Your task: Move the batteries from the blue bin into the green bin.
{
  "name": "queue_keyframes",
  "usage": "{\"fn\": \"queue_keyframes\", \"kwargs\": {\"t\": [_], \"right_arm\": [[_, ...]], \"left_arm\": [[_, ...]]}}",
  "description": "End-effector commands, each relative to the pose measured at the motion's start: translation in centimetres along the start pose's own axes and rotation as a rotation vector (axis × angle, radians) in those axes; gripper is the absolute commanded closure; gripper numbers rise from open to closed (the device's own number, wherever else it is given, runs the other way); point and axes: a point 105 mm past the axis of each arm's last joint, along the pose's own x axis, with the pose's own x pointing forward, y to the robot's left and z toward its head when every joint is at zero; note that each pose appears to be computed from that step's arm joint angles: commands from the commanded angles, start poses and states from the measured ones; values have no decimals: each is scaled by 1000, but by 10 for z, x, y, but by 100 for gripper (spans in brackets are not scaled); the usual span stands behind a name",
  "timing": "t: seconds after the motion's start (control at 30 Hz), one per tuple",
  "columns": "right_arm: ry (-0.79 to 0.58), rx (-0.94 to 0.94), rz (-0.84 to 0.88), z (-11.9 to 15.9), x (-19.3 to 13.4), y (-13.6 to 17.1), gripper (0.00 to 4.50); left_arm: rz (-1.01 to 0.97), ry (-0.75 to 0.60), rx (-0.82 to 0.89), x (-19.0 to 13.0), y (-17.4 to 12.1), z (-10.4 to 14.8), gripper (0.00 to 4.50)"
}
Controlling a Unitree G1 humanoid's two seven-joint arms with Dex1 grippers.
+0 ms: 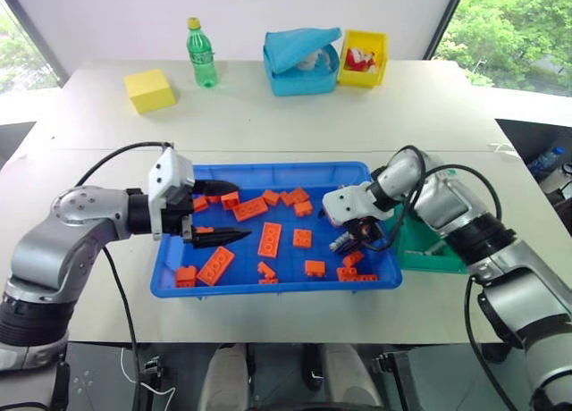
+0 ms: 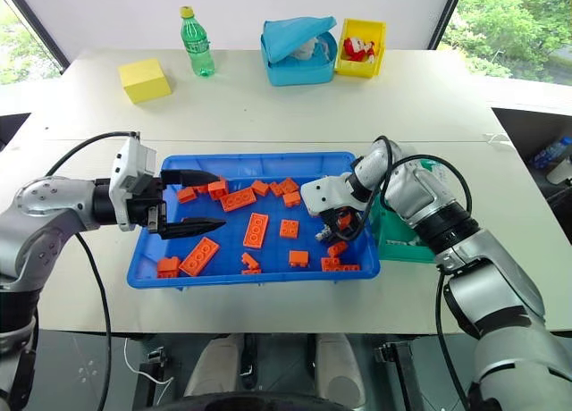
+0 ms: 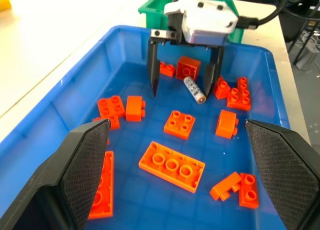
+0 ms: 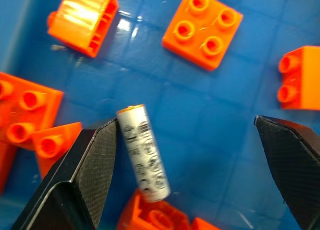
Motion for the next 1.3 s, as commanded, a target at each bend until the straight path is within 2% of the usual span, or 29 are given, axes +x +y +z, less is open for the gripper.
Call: {"fn": "queue_keyframes", "kwargs": {"t": [0.03,0.2,0.33,0.43,0.53,0.63,0.73,0.8,0.93,1.07,1.3], "right_arm": [[-3,36,16,-6,9,9,200],[-133,158,-28,18,-10,5,448],[-265,313,-150,38,-49,-6,448],[-318,431,-293,35,-87,-13,448],[-332,566,-426,20,-123,-12,448],[-283,709,-561,-13,-156,3,448],[-244,823,-645,-39,-170,20,448],[-247,881,-650,-52,-166,36,448],[-295,948,-667,-63,-148,45,255],[-233,890,-680,-72,-143,60,52],[-223,770,-748,-80,-203,88,52]], "left_arm": [[-8,-16,40,-1,2,10,0],[-29,-10,43,0,4,8,0],[-42,-10,41,3,7,7,0],[-48,-10,33,3,9,5,0],[-46,-6,24,2,10,1,0],[-38,2,13,-3,13,-3,0],[-23,6,11,-8,17,-5,0],[-3,-9,13,-8,23,-3,0],[20,-39,9,-4,29,0,0],[44,-27,11,-8,32,0,0],[213,129,-24,-93,42,-20,0]]}}
